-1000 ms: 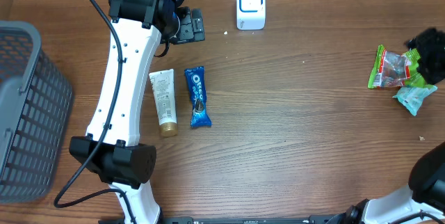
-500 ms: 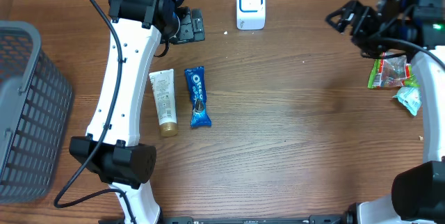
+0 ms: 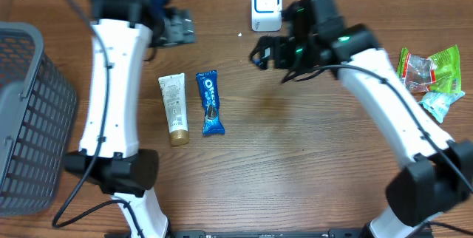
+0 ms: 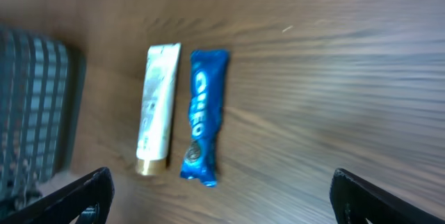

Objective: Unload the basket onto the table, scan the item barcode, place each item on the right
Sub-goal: 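Reach the right gripper to the blue Oreo pack and grasp it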

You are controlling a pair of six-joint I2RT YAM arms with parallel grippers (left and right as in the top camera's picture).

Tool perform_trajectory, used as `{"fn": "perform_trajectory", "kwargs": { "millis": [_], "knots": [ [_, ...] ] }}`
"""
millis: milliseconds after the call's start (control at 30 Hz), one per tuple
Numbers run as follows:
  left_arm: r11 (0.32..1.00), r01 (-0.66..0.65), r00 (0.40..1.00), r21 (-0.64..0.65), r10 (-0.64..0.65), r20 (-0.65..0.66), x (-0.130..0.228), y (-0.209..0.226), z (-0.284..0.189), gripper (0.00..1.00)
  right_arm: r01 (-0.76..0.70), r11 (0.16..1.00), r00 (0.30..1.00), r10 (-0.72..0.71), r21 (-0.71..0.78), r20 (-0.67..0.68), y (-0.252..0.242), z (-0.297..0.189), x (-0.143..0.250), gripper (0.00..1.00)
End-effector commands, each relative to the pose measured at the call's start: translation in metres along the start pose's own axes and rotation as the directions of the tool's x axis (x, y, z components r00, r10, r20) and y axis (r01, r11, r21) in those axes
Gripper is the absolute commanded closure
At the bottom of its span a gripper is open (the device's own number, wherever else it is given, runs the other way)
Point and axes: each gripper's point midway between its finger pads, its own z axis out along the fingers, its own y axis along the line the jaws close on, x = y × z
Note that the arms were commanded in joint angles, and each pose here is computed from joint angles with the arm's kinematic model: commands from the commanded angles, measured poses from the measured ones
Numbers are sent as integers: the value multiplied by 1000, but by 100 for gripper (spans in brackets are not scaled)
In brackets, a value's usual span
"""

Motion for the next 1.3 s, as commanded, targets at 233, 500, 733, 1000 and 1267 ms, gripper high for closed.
{"fn": "perform_trajectory", "kwargs": {
  "millis": [233, 500, 733, 1000, 1267],
  "knots": [
    [998, -55, 998, -1, 55, -6, -9, 48, -9, 0, 53, 998, 996, -56, -37, -64, 53, 76, 33, 8],
    [999, -54, 999, 3, 54, 7, -12, 47, -9, 0, 26, 999, 987, -29, -20, -158, 63, 139, 73, 17],
    [999, -53, 999, 3, 53, 7, -12, 47, -9, 0, -8, 987, 991, 30, 159, -133, 31, 159, 81, 27],
    [999, -54, 999, 3, 54, 7, -13, 47, -9, 0, -44, 978, 981, 82, 205, -178, 14, 176, 97, 42],
    [999, -54, 999, 3, 54, 7, -13, 47, -9, 0, -49, 973, 985, 85, 223, -151, 2, 195, 95, 63]
  ]
}}
